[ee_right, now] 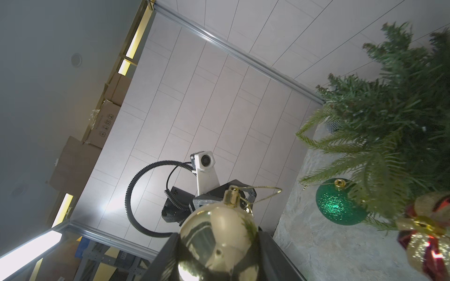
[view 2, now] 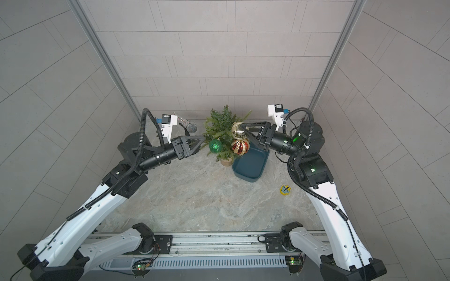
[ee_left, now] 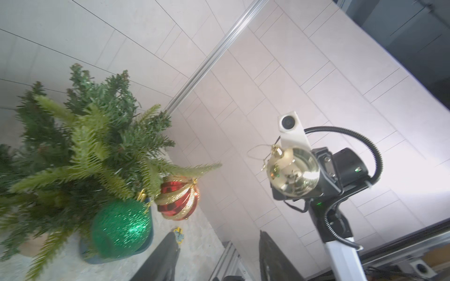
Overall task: Decorate the small christmas tree with ornaments
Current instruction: Hang an ornament on the christmas tree.
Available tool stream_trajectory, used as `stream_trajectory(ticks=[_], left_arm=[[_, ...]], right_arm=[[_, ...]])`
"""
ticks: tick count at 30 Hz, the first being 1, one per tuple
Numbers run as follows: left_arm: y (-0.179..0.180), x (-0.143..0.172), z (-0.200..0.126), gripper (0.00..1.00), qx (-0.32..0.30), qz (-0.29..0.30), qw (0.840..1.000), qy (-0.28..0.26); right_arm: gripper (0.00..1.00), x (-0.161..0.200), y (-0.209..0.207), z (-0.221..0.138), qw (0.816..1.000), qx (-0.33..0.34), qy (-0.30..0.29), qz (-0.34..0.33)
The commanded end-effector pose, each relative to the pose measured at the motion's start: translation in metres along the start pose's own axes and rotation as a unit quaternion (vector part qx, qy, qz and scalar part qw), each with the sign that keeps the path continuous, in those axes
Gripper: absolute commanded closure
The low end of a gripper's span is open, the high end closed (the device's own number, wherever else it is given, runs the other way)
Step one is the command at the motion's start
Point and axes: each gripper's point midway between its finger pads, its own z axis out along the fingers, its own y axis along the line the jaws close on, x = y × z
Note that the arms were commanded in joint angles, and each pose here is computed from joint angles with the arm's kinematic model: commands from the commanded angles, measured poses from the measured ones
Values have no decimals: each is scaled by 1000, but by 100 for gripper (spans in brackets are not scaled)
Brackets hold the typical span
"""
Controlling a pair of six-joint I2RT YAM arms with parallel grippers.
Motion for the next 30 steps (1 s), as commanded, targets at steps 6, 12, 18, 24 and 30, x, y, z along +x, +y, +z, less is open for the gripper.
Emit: stream_trajectory(ticks=[6, 12, 18, 24, 30], left_arm=[[-54, -17, 27, 38, 127, -37, 991, 4], [-69, -23, 40, 35, 177, -70, 982, 8], [-70, -25, 42, 39, 181, -72, 981, 8], [-43, -34, 30, 38, 96, -52, 994, -26], [-3, -41, 2, 35, 16, -58, 996, -72]], right_arm=[[49, 18, 38, 5, 997, -67, 39, -22], [49, 23, 43, 7, 995, -84, 54, -28], [49, 21, 26, 14, 996, -67, 57, -22], [49, 5, 4, 27, 998, -27, 41, -29], [50, -22, -19, 45, 1000, -4, 27, -15]])
